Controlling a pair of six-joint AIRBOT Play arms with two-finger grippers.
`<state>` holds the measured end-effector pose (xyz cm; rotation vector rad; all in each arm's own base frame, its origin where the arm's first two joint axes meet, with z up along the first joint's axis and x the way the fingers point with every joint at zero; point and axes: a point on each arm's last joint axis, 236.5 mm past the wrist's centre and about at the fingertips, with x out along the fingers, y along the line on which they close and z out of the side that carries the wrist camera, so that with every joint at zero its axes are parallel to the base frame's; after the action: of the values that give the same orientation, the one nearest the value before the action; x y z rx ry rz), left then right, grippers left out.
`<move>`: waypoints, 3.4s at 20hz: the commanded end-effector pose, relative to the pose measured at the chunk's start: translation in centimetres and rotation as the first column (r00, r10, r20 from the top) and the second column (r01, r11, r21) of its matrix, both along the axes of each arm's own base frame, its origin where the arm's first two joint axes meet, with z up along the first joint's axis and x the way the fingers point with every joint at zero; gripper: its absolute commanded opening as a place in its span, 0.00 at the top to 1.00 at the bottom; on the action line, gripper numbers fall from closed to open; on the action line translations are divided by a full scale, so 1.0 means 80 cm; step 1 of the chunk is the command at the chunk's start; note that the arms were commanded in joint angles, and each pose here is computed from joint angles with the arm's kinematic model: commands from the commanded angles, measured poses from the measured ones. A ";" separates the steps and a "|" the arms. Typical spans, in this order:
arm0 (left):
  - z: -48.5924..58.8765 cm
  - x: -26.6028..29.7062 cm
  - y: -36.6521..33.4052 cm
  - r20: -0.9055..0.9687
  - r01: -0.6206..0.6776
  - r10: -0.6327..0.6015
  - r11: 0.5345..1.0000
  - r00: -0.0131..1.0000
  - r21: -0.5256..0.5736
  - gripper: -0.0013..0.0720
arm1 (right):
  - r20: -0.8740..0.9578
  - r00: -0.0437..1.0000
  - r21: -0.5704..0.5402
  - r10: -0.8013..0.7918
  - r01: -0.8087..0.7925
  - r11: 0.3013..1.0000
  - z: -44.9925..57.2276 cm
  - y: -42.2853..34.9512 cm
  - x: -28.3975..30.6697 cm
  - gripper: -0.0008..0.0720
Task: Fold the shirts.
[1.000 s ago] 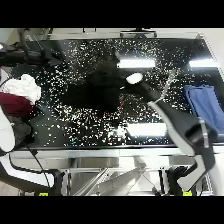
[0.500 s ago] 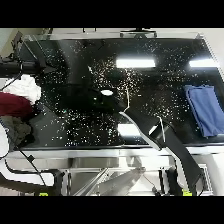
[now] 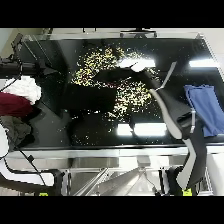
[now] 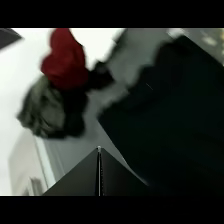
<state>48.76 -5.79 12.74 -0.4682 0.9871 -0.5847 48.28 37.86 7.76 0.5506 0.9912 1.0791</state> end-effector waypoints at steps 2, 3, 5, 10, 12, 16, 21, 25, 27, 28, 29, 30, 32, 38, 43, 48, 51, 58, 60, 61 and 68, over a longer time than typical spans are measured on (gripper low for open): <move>-0.003 -0.018 -0.007 -0.042 0.051 -0.051 0.999 0.998 -0.006 0.96 | -0.242 0.959 -0.390 -0.145 0.040 0.920 -0.084 -0.149 -0.034 0.95; -0.004 -0.020 -0.008 -0.046 0.056 -0.056 0.998 0.997 -0.008 0.96 | -0.274 0.946 -0.402 -0.171 0.049 0.914 -0.104 -0.152 -0.039 0.64; -0.003 -0.019 -0.008 -0.044 0.054 -0.054 0.999 0.998 -0.008 0.96 | -0.343 0.907 -0.421 -0.245 0.085 0.903 -0.148 -0.148 -0.040 0.03; -0.004 -0.020 -0.008 -0.047 0.057 -0.057 0.998 0.997 -0.008 0.96 | -0.412 0.864 -0.406 -0.291 0.112 0.907 -0.209 -0.107 -0.038 0.03; -0.004 -0.020 -0.008 -0.046 0.057 -0.057 0.998 0.997 -0.008 0.96 | -0.421 0.852 -0.373 -0.312 0.151 0.916 -0.216 -0.091 -0.029 0.03; -0.004 -0.019 -0.008 -0.043 0.055 -0.055 0.998 0.998 -0.007 0.96 | -0.417 0.835 -0.317 -0.359 0.237 0.919 -0.220 -0.065 -0.009 0.03; -0.004 -0.019 -0.007 -0.037 0.057 -0.058 0.998 0.998 -0.004 0.96 | -0.416 0.831 -0.262 -0.370 0.280 0.923 -0.214 -0.037 -0.002 0.67; -0.004 -0.019 -0.007 -0.037 0.058 -0.058 0.998 0.998 -0.004 0.96 | -0.406 0.850 -0.197 -0.336 0.277 0.940 -0.192 -0.019 0.000 0.96; -0.004 -0.019 -0.007 -0.038 0.059 -0.059 0.998 0.998 -0.004 0.96 | -0.380 0.860 -0.183 -0.341 0.291 0.939 -0.173 -0.024 0.008 0.96; -0.004 -0.020 -0.008 -0.040 0.060 -0.060 0.998 0.997 -0.004 0.96 | -0.363 0.863 -0.170 -0.351 0.310 0.936 -0.157 -0.031 0.016 0.96; -0.004 -0.020 -0.008 -0.041 0.061 -0.061 0.998 0.997 -0.005 0.96 | -0.340 0.866 -0.155 -0.368 0.334 0.930 -0.137 -0.042 0.026 0.96; -0.004 -0.020 -0.008 -0.041 0.061 -0.061 0.998 0.997 -0.005 0.96 | -0.310 0.867 -0.144 -0.391 0.364 0.920 -0.118 -0.060 0.039 0.96; -0.004 -0.020 -0.008 -0.041 0.060 -0.061 0.998 0.997 -0.005 0.96 | -0.252 0.851 -0.104 -0.461 0.450 0.887 -0.069 -0.114 0.073 0.96; -0.004 -0.020 -0.008 -0.041 0.061 -0.061 0.998 0.997 -0.005 0.96 | -0.094 0.607 0.057 -0.789 0.795 0.604 0.111 -0.423 0.144 0.96; -0.004 -0.020 -0.009 -0.042 0.063 -0.063 0.998 0.997 -0.005 0.96 | -0.093 0.229 -0.192 -0.969 0.951 0.243 0.123 -0.701 0.023 0.96; -0.005 -0.020 -0.009 -0.043 0.063 -0.063 0.998 0.997 -0.005 0.96 | -0.141 0.021 -0.467 -0.990 0.880 0.085 0.070 -0.825 -0.131 0.96; -0.005 -0.021 -0.009 -0.045 0.065 -0.065 0.998 0.997 -0.005 0.96 | -0.181 -0.021 -0.564 -0.983 0.821 0.087 0.038 -0.839 -0.181 0.96; -0.005 -0.024 -0.010 -0.051 0.072 -0.072 0.997 0.996 -0.007 0.96 | -0.218 -0.070 -0.730 -0.973 0.674 0.115 -0.037 -0.831 -0.239 0.96; -0.006 -0.026 -0.011 -0.056 0.077 -0.078 0.997 0.995 -0.008 0.96 | -0.236 -0.084 -0.771 -0.968 0.622 0.134 -0.062 -0.825 -0.259 0.96; -0.006 -0.026 -0.011 -0.057 0.079 -0.079 0.997 0.995 -0.007 0.96 | -0.240 -0.091 -0.793 -0.967 0.593 0.141 -0.071 -0.822 -0.269 0.95; -0.006 -0.028 -0.011 -0.061 0.083 -0.083 0.997 0.995 -0.008 0.96 | -0.246 -0.097 -0.854 -0.964 0.492 0.168 -0.082 -0.816 -0.304 0.03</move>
<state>46.58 -6.68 12.32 -0.4529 1.0642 -0.6503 24.92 -27.89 1.49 1.0470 1.2951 -0.7984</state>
